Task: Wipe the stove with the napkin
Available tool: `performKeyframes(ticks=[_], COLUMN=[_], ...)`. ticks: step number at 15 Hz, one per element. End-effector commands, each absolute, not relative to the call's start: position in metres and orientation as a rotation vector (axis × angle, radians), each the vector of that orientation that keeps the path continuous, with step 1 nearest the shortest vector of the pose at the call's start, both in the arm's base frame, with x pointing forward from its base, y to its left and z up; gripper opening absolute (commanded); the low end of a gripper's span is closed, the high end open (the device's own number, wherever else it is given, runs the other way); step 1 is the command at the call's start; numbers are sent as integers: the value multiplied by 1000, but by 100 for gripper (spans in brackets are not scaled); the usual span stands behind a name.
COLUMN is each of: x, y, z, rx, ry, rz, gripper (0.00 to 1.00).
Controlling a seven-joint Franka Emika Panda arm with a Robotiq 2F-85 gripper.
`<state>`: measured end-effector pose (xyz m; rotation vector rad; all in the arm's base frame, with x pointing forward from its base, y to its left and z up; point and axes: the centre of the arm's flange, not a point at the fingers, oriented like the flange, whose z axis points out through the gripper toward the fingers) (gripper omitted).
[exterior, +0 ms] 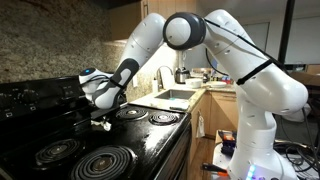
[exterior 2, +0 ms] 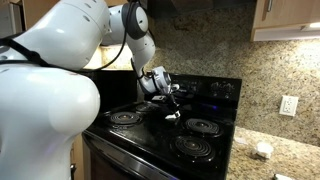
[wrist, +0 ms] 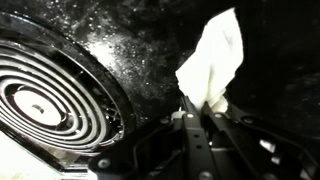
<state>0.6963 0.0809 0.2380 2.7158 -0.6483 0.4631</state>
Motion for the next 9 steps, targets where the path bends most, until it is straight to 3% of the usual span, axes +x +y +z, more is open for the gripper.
performKeyframes(ticks=[1,9], x=[687,695], y=[47,104], z=[231,222], rx=[2658,2688], ry=[-743,-770], rz=[457,526], gripper=[8,8])
